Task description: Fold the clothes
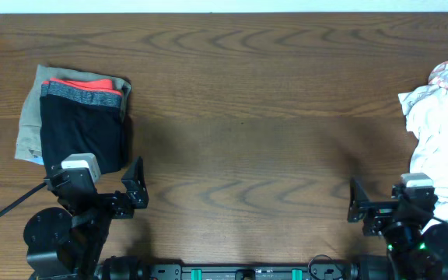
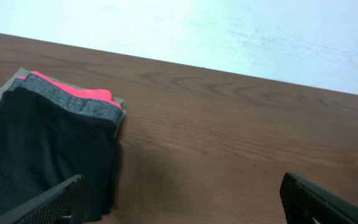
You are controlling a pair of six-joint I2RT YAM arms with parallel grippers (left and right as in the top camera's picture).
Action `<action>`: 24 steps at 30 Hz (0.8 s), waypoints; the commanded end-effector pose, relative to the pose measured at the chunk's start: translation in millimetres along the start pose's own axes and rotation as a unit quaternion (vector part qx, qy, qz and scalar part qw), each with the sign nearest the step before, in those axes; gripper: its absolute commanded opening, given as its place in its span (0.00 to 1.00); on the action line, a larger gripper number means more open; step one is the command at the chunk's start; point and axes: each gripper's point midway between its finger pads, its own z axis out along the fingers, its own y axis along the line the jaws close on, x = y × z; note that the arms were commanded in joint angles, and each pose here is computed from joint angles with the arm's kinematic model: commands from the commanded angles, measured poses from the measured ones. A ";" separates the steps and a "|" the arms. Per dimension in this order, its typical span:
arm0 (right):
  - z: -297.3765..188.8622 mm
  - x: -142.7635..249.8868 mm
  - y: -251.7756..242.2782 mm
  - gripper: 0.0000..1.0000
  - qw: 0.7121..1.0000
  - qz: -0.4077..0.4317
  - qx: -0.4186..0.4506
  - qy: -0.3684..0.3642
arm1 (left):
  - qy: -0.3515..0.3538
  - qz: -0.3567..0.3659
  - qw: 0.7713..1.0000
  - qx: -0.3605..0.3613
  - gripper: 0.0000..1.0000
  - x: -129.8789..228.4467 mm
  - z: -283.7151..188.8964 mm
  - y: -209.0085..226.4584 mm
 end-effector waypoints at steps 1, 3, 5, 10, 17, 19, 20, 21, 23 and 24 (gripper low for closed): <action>12.8 14.0 -0.1 0.99 0.999 -0.023 -0.002 -0.035 | 0.002 0.007 1.000 -0.004 0.98 1.9 1.5 2.0; 22.1 12.0 -1.0 0.99 0.996 -0.027 -0.001 -0.080 | 0.002 0.007 1.000 -0.004 0.98 1.9 1.5 2.0; 36.1 9.9 -2.6 0.99 0.994 -0.034 0.000 -0.105 | 0.002 0.007 1.000 -0.004 0.98 1.9 1.5 2.0; 60.8 11.4 -4.8 0.99 0.983 -0.068 0.006 -0.168 | 0.002 0.007 1.000 -0.004 0.98 1.9 1.5 2.0; 87.1 49.7 -10.7 0.99 0.987 -0.072 0.015 -0.144 | 0.002 0.007 1.000 -0.004 0.98 1.9 1.5 2.0; 88.3 53.5 -10.7 0.99 0.988 -0.071 0.014 -0.136 | 0.002 0.007 1.000 -0.004 0.98 1.9 1.5 2.0; 88.3 53.2 -10.7 0.99 0.988 -0.071 0.014 -0.137 | 0.002 0.007 1.000 -0.004 0.98 1.9 1.5 2.0; 88.3 53.4 -10.7 0.99 0.988 -0.071 0.014 -0.137 | 0.002 0.007 1.000 -0.004 0.98 1.8 1.5 2.0; 88.2 53.1 -10.7 0.99 0.988 -0.071 0.014 -0.137 | 0.002 0.007 1.000 -0.004 0.98 1.9 1.5 2.1; 88.3 53.2 -10.7 0.99 0.988 -0.071 0.014 -0.137 | 0.002 0.007 1.000 -0.004 0.98 1.9 1.5 2.1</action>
